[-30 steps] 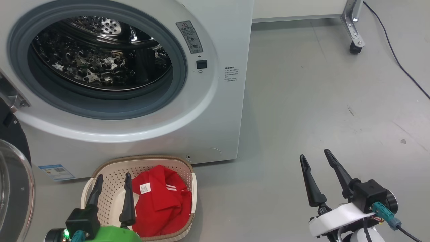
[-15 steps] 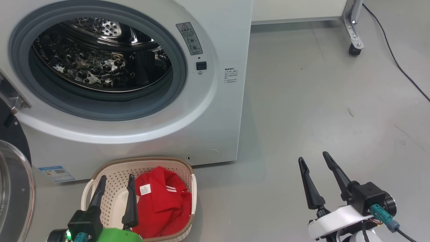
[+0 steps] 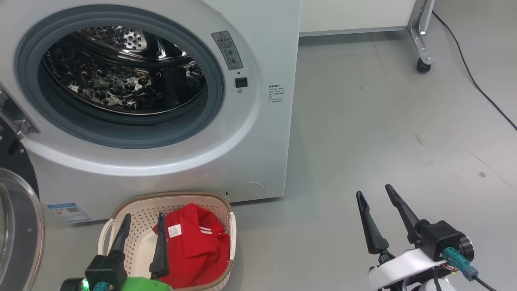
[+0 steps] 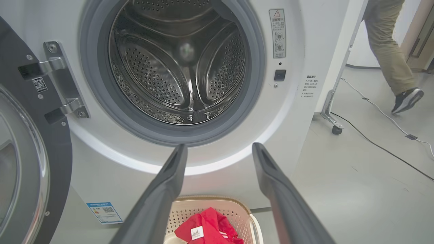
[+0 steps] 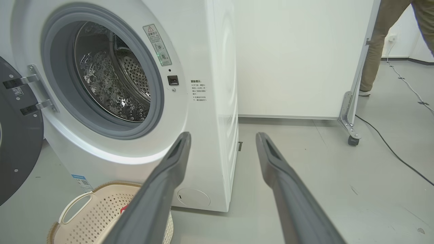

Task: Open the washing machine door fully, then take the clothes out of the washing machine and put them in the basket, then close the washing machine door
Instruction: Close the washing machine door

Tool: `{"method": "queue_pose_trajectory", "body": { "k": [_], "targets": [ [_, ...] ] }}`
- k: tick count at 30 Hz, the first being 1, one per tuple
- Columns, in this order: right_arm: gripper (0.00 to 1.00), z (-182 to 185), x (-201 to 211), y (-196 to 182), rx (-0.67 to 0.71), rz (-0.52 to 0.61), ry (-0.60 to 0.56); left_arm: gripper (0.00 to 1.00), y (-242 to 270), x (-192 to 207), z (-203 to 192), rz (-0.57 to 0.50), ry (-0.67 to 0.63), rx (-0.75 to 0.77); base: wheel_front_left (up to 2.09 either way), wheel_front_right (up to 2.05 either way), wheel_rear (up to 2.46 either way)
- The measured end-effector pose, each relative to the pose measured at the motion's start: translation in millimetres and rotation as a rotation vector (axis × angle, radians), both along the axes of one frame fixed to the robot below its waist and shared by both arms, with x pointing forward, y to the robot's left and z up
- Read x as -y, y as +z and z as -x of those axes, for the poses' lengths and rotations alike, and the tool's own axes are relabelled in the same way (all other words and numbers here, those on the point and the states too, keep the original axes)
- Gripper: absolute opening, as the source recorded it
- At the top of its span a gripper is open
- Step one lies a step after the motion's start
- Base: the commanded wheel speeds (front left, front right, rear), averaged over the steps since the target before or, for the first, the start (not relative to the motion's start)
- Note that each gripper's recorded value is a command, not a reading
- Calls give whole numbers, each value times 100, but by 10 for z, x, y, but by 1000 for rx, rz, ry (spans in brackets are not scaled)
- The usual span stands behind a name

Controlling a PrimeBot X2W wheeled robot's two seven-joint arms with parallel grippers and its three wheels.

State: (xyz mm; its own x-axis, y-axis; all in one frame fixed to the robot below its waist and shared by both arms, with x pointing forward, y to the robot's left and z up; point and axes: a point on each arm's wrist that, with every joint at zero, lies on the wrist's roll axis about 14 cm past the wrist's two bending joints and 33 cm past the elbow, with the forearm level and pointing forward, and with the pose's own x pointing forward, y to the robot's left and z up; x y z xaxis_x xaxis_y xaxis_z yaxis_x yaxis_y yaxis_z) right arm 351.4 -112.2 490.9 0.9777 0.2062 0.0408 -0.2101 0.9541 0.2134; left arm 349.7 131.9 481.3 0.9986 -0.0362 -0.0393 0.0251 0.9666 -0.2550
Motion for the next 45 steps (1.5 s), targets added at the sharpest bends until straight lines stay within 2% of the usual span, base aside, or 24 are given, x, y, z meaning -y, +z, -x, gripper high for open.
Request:
{"method": "queue_pose_trajectory", "body": {
  "k": [27,45],
  "targets": [
    [100,11,14,10,2,0,-10,100,54,37,11,-5,-14,3,-88,88,0],
    [100,14,28,18,5,1,-14,100,99,45,4,-2,-17,14,-29,29,0]
  ]
}}
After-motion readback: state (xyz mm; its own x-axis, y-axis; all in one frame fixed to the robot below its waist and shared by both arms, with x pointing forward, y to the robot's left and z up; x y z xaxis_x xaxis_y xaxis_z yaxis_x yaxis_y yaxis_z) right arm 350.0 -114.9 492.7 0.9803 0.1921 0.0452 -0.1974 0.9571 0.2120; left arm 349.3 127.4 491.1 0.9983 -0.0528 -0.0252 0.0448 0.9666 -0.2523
